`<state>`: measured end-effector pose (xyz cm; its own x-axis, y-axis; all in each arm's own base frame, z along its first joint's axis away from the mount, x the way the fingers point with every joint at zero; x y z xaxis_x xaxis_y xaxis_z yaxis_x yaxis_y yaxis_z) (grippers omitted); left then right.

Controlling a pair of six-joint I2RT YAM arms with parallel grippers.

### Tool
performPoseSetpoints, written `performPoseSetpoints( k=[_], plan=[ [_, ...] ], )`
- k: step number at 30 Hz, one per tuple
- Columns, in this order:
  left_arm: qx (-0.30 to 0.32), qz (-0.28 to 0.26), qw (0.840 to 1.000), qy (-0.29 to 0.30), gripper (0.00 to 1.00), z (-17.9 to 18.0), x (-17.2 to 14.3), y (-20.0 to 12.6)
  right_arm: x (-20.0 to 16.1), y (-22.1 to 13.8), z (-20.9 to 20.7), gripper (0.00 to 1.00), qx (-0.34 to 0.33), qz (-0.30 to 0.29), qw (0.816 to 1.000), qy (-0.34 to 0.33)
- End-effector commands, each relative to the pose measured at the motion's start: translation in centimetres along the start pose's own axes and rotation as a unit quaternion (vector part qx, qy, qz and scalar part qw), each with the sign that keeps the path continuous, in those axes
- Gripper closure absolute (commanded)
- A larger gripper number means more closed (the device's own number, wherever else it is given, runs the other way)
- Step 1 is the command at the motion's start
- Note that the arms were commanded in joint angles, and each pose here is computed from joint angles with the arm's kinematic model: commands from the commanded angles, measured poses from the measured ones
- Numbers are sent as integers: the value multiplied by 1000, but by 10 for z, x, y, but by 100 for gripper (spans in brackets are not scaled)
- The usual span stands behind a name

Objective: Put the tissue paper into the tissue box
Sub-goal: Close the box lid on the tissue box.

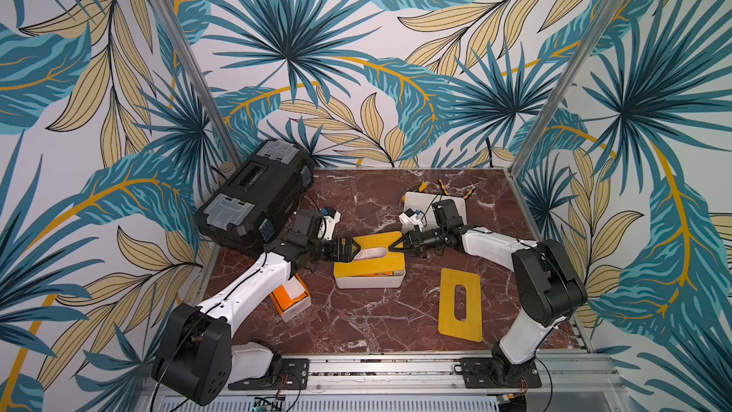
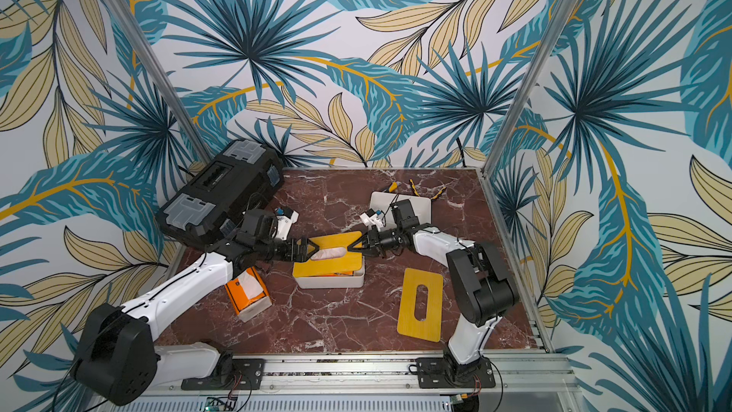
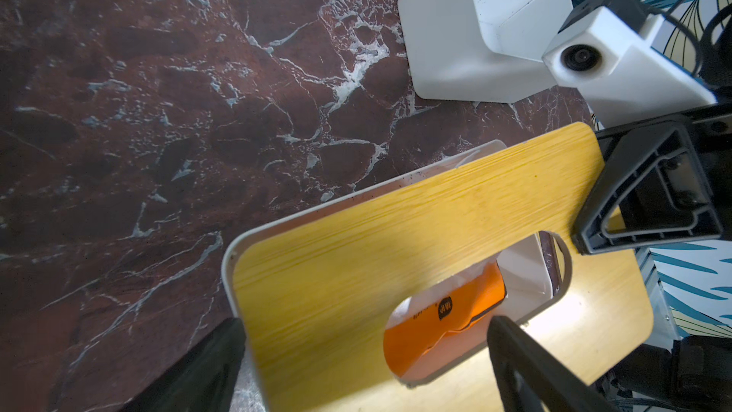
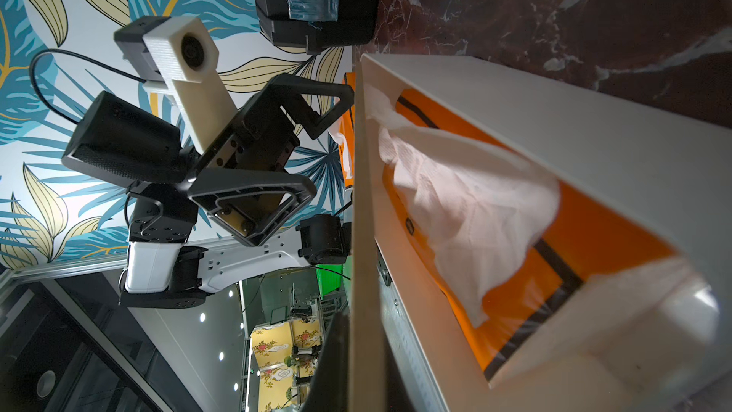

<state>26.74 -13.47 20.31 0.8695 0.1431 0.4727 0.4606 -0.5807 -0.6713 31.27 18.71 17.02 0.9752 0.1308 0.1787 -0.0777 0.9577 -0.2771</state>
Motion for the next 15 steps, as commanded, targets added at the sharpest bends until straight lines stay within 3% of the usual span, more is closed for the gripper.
performPoseSetpoints(
  k=[1,15],
  plan=[
    [9,4,1000,3,0,6,-6,0,4,4,-1,100,12,2,1000,-13],
    [15,11,1000,4,0,9,-8,2,9,4,-8,100,12,-3,1000,-4]
  ],
)
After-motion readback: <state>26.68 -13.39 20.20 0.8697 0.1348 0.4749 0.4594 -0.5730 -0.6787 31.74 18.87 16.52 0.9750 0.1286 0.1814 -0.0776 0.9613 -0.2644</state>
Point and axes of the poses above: each gripper's point midway between its finger pads, its own y axis out along the fingers, its own z axis along the line the jaws close on, x = y × z, the point moved 9 cm from there along -y, back along the fingers, and after that the axes turned 8 degrees about -y, right-handed, at the moved point
